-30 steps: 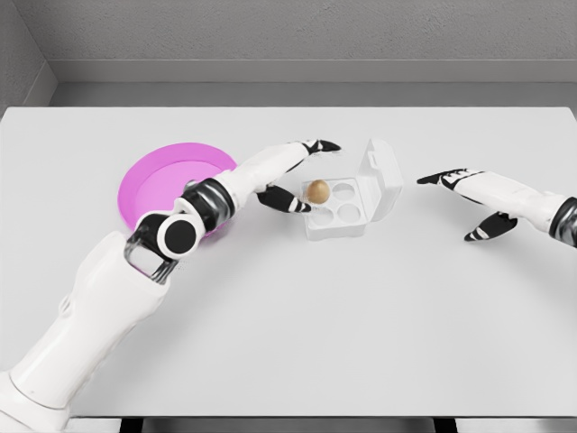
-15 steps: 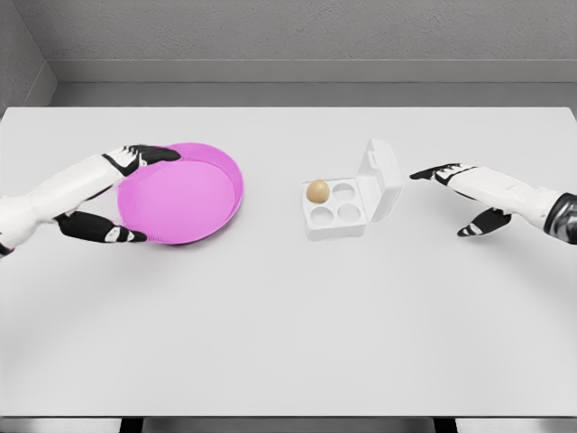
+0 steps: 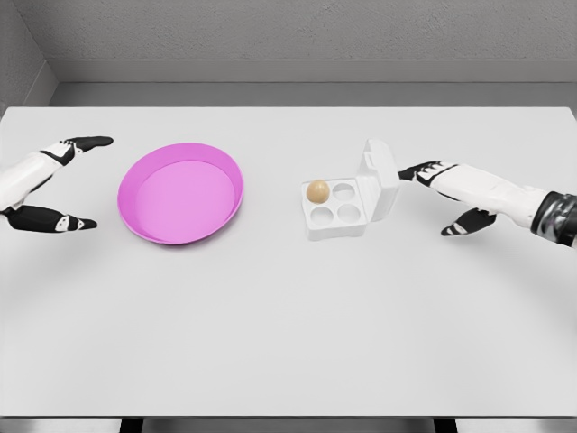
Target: Pack egg into the box and close the box lid
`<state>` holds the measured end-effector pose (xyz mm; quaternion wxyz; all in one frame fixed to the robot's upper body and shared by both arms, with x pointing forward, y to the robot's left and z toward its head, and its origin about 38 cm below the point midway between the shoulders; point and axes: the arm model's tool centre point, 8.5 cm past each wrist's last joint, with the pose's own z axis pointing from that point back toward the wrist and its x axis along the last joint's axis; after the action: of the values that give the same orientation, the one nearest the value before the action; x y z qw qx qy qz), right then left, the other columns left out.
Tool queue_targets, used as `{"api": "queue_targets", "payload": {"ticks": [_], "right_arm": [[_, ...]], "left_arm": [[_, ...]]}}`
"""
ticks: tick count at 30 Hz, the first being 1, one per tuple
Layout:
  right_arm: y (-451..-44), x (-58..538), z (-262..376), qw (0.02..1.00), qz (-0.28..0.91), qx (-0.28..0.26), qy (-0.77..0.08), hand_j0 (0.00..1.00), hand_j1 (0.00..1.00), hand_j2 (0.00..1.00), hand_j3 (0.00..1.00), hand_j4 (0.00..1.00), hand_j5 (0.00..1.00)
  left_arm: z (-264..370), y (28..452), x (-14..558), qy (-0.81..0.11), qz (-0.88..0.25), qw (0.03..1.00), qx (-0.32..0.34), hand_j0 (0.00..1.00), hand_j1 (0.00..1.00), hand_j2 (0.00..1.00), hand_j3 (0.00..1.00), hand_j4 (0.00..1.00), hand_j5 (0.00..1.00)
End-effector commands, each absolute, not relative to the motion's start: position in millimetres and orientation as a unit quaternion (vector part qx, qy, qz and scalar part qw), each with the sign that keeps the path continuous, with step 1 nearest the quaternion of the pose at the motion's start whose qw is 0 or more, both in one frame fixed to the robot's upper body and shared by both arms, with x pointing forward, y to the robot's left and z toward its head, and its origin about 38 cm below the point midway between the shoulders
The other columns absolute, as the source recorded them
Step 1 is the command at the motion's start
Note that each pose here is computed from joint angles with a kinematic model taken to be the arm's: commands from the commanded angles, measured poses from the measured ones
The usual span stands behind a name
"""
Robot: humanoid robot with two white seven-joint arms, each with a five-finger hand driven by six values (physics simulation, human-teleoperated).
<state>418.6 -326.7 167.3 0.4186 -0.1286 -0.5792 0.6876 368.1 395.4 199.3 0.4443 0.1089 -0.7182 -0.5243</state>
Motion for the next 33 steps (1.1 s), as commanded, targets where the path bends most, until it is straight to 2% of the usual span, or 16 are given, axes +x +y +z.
{"api": "queue_targets", "payload": {"ticks": [1, 24, 26, 29, 33], "right_arm": [[-322, 417, 171, 0.412, 0.688, -0.126, -0.584, 1.00, 1.00, 1.00, 1.00, 1.00, 1.00], [-272, 400, 190, 0.345, 0.699, -0.097, -0.619, 1.00, 1.00, 1.00, 1.00, 1.00, 1.00], [-279, 403, 199, 0.343, 0.697, -0.110, -0.619, 1.00, 1.00, 1.00, 1.00, 1.00, 1.00], [-311, 405, 221, 0.348, 0.693, -0.152, -0.613, 1.00, 1.00, 1.00, 1.00, 1.00, 1.00], [-361, 384, 217, 0.383, 0.677, -0.180, -0.602, 1.00, 1.00, 1.00, 1.00, 1.00, 1.00]], "left_arm": [[199, 395, 368, -0.721, -0.520, 0.446, 0.107, 1.00, 1.00, 1.00, 1.00, 1.00, 1.00], [193, 387, 369, -0.727, -0.513, 0.446, 0.101, 1.00, 1.00, 1.00, 1.00, 1.00, 1.00], [192, 385, 369, -0.729, -0.511, 0.445, 0.098, 1.00, 1.00, 1.00, 1.00, 1.00, 1.00], [191, 383, 369, -0.730, -0.510, 0.444, 0.096, 1.00, 1.00, 1.00, 1.00, 1.00, 1.00], [190, 383, 369, -0.728, -0.513, 0.444, 0.098, 1.00, 1.00, 1.00, 1.00, 1.00, 1.00]]}}
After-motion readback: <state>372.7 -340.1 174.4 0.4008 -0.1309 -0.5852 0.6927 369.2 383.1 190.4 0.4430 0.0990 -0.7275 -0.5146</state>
